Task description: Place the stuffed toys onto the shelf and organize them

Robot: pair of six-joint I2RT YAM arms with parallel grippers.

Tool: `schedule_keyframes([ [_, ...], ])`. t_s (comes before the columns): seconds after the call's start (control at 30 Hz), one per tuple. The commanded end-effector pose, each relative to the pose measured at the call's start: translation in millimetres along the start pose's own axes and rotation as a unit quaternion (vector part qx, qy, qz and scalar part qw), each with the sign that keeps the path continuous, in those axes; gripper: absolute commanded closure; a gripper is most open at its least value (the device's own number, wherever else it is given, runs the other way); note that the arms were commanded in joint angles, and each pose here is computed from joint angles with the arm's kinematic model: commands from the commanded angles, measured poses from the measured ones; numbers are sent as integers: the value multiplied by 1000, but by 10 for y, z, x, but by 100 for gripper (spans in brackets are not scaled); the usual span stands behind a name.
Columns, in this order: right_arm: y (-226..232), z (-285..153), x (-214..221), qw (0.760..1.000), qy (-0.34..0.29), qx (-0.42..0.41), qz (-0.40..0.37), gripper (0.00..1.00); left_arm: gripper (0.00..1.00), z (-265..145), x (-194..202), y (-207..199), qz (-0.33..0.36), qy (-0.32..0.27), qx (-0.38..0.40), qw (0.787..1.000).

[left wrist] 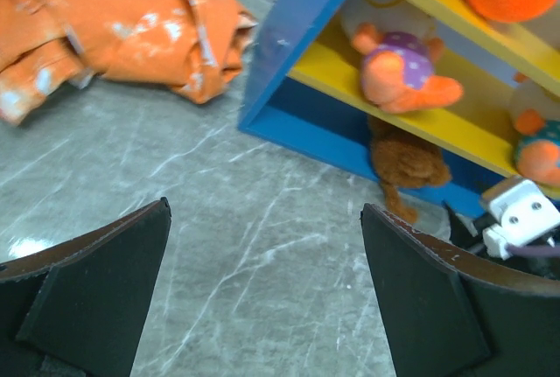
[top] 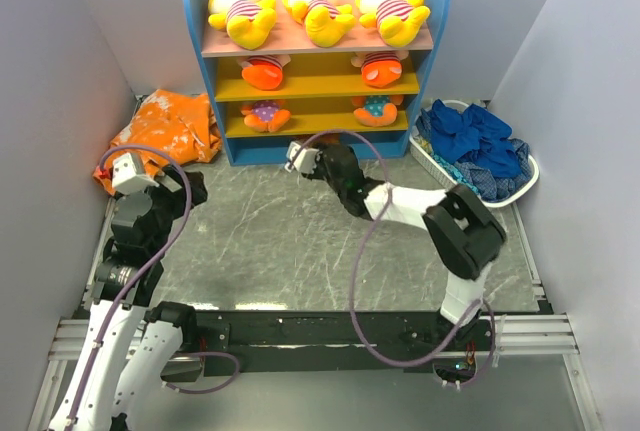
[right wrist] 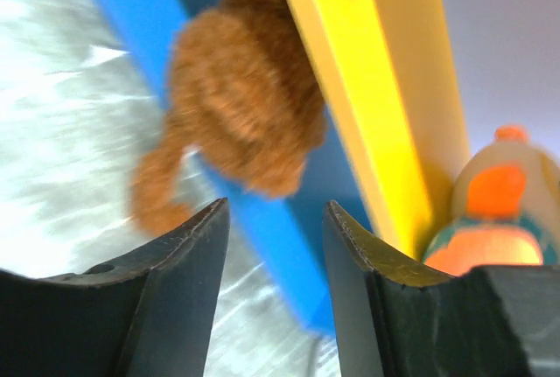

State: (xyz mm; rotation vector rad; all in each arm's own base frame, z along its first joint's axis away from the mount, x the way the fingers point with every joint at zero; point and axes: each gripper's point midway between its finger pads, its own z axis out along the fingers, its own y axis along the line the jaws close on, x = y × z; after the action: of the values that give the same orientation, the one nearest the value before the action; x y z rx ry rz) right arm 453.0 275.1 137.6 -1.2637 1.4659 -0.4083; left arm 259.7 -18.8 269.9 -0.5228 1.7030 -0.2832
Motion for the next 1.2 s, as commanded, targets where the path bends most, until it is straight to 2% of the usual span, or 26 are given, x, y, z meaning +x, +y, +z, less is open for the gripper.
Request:
schedule_keyframes([
  [0.0, -185, -581, -461, 991, -56, 22, 124, 47, 4, -44, -64, -291, 18, -13, 85, 996],
  [0.1, -103, -1007, -554, 974, -43, -8, 222, 44, 3, -89, 20, -485, 28, 4, 145, 989],
  [0.13, -68, -1098, -584, 956, -34, -19, 291, 43, 4, -129, 74, -571, 31, 15, 172, 985],
  [0.2, -34, -1330, -593, 935, -7, -47, 351, 42, 4, -183, 57, -695, 33, 9, 207, 978],
  [0.23, 28, -1412, -622, 915, 2, -64, 398, 41, 4, -217, 91, -747, 38, 12, 225, 974],
  [0.27, 79, -1549, -578, 909, 18, -81, 409, 37, 4, -271, 127, -839, 41, 21, 254, 966],
  [0.33, 143, -1713, -601, 881, 18, -91, 463, 30, 4, -354, 138, -963, 42, 23, 294, 955],
  [0.37, 40, -1880, -677, 869, -9, -92, 486, 28, 4, -427, 179, -1043, 46, 34, 323, 945],
  [0.4, 122, -1960, -637, 862, -11, -105, 496, 22, 4, -472, 197, -1093, 48, 37, 342, 938],
  [0.43, 142, -2058, -695, 851, -27, -123, 510, 0, 3, -496, 209, -1136, 47, 38, 356, 932],
  [0.47, 17, -2216, -716, 840, -50, -114, 528, 0, 4, -564, 246, -1193, 48, 48, 379, 923],
  [0.6, -62, -2515, -599, 795, -67, -93, 596, 0, 4, -678, 315, -1291, 51, 64, 417, 905],
  [0.63, -99, -2569, -600, 770, -69, -86, 628, 0, 4, -721, 344, -1321, 51, 69, 429, 899],
  [0.7, -247, -2696, -487, 737, -73, -46, 670, 0, 4, -828, 361, -1399, 53, 76, 461, 883],
  [0.77, -360, -2838, -474, 719, -95, -36, 688, 0, 4, -895, 371, -1454, 48, 79, 483, 871],
  [0.87, -436, -2959, -440, 697, -118, -25, 707, 0, 4, -984, 404, -1497, 46, 89, 506, 857],
  [1.0, -467, -3000, -346, 676, -117, -4, 727, 0, 4, -978, 405, -1486, 48, 85, 502, 859],
  [1.17, -462, -3001, -347, 680, -114, -6, 725, 0, 4, -956, 419, -1483, 49, 87, 498, 861],
])
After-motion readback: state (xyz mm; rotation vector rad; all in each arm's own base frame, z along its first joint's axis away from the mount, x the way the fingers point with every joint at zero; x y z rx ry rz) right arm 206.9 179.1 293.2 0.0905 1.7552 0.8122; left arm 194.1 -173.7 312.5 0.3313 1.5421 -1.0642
